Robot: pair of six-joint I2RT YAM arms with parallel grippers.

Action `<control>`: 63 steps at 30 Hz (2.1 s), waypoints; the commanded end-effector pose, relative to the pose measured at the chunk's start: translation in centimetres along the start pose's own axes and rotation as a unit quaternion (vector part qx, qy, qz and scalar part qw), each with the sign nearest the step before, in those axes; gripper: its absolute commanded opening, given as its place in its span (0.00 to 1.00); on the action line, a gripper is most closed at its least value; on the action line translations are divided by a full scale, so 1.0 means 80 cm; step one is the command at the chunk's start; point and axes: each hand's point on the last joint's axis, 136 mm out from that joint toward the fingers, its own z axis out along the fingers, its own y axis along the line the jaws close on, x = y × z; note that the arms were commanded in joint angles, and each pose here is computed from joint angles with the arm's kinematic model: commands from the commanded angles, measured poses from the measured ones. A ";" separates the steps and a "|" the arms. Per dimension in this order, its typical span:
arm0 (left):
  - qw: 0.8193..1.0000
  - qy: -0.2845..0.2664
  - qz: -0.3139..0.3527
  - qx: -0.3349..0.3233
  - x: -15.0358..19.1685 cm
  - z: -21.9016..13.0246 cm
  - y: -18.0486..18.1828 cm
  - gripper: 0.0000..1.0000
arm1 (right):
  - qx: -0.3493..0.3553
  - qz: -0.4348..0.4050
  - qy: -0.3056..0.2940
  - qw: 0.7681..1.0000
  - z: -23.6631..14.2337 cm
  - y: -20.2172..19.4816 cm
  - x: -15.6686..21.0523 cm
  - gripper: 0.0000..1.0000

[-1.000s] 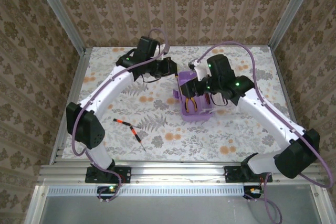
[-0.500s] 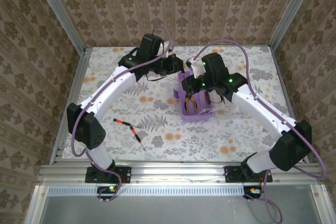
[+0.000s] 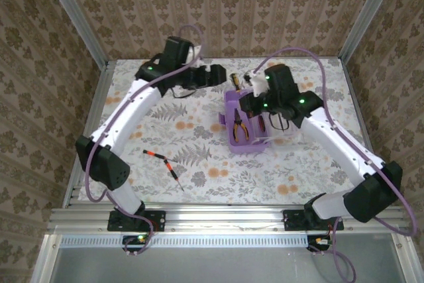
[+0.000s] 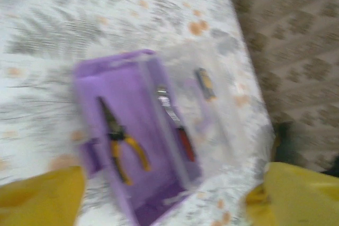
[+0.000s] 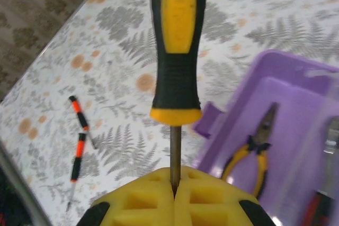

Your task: Pack the tool kit

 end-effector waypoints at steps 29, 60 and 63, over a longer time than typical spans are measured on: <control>0.937 0.039 -0.212 -0.275 0.233 -0.129 0.292 1.00 | 0.300 0.062 0.182 0.934 -0.017 -0.282 0.126 0.07; 0.891 0.035 -0.362 -0.271 0.292 -0.073 0.365 0.86 | 0.242 0.033 0.087 0.966 -0.112 -0.167 0.040 1.00; 0.887 0.061 -0.368 -0.272 0.296 -0.065 0.369 0.80 | 0.244 0.031 0.083 0.966 -0.114 -0.167 0.040 1.00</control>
